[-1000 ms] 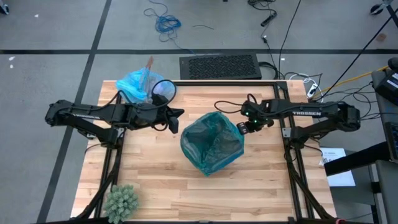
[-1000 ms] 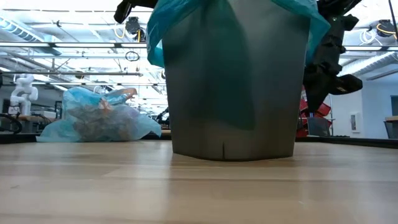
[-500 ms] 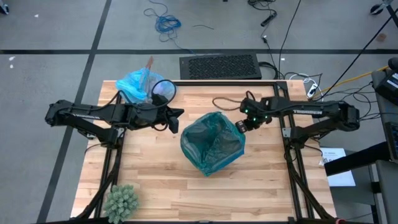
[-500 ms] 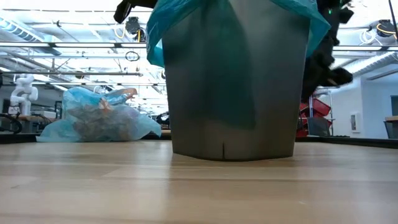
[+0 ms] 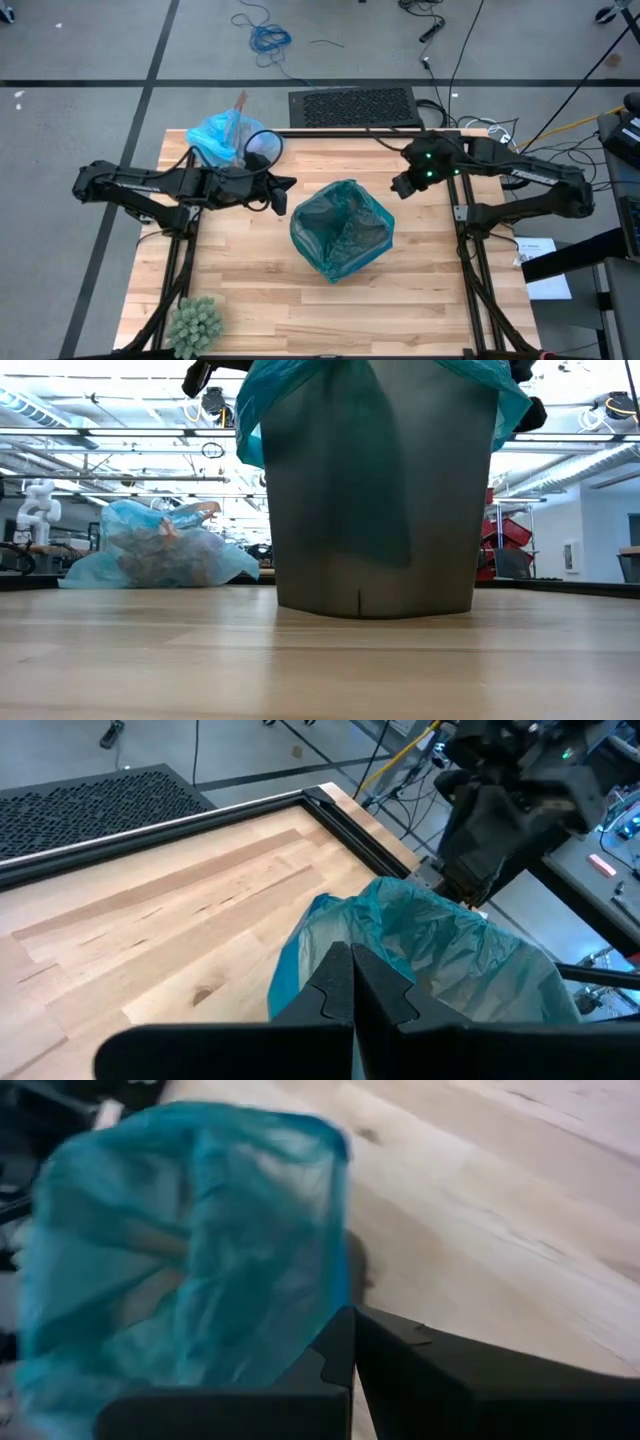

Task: Place trash/remove bag and relplace
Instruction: Insert the blue trash bag into the black trash bin

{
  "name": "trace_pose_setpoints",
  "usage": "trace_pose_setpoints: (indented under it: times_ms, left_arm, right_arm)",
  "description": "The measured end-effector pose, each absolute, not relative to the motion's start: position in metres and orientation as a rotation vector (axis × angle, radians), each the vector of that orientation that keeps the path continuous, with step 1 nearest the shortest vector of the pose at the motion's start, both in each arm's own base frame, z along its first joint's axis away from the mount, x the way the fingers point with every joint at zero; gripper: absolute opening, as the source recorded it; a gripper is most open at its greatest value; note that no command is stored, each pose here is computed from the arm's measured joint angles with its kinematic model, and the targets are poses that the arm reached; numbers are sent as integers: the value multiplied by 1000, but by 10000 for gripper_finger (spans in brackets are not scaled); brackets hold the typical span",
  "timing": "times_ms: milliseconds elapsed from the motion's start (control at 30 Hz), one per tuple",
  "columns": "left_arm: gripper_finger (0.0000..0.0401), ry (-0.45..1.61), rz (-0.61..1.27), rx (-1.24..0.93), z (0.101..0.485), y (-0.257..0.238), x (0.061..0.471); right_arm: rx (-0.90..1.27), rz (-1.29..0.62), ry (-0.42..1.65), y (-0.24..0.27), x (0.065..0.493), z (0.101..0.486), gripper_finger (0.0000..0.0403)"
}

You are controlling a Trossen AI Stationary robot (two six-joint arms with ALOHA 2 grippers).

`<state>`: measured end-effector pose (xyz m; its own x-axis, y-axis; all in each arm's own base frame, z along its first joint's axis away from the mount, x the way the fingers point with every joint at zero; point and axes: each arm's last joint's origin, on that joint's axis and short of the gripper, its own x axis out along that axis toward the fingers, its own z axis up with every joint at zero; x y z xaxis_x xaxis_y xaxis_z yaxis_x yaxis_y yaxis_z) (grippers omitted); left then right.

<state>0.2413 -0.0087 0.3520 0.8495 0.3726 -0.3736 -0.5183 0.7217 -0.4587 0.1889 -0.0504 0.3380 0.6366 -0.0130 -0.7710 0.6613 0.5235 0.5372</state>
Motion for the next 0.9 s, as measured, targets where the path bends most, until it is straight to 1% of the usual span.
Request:
trace_pose_setpoints:
  times_ms: [100,267,467,567,633,767,900]
  left_arm:
    - [0,267,494,-582,352,-10,241]
    - [0,291,502,-575,350,-10,240]
    - [0,288,501,-581,350,-10,240]
    - [0,288,501,-581,350,-10,240]
    - [0,287,501,-582,350,-10,240]
    - [0,287,500,-582,350,-10,240]
    - [0,289,494,-581,350,-11,240]
  right_arm:
    - [943,-412,811,-43,188,340,0]
    - [931,-353,848,-30,203,328,0]
    - [969,-391,1019,-20,206,282,0]
    - [994,-360,1037,-15,207,268,0]
    - [1002,-373,1063,-14,206,263,0]
    - [1000,-392,1049,-13,201,268,0]
    - [964,-359,868,-15,197,312,0]
